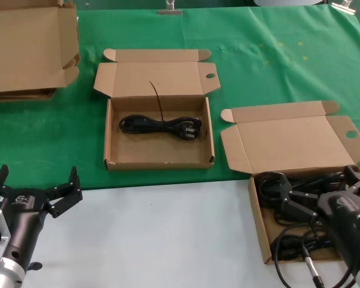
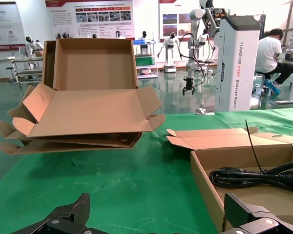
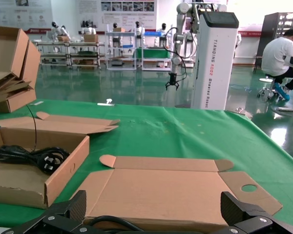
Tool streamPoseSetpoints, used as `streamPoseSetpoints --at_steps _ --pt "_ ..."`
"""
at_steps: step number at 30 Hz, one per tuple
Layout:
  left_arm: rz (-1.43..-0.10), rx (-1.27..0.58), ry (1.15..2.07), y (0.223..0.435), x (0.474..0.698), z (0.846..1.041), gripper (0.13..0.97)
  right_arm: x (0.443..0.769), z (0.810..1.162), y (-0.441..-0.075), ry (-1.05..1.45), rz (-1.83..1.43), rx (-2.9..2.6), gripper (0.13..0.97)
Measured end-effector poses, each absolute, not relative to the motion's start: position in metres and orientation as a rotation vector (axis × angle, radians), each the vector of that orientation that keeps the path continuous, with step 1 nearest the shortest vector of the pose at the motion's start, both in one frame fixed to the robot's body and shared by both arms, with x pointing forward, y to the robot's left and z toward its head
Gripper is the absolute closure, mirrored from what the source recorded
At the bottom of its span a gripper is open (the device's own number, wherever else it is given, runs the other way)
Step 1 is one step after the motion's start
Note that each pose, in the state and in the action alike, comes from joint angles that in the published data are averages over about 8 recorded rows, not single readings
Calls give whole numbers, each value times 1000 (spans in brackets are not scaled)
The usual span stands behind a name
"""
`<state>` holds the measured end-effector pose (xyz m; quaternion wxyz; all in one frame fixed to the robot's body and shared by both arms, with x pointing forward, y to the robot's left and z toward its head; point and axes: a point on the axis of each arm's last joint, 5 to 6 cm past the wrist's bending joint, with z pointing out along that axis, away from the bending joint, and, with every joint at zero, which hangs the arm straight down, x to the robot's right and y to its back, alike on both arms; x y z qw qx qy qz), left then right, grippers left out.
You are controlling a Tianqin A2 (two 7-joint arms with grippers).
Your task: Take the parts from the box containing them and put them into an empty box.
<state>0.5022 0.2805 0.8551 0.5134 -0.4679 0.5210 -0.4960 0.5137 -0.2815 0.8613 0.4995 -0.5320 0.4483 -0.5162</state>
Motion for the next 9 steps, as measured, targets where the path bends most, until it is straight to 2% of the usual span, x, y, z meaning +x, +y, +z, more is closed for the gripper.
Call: streamPoseSetpoints --at_steps 9 --pt "-1193 -1125 1253 281 502 855 132 514 861 -282 1084 -1249 -1287 130"
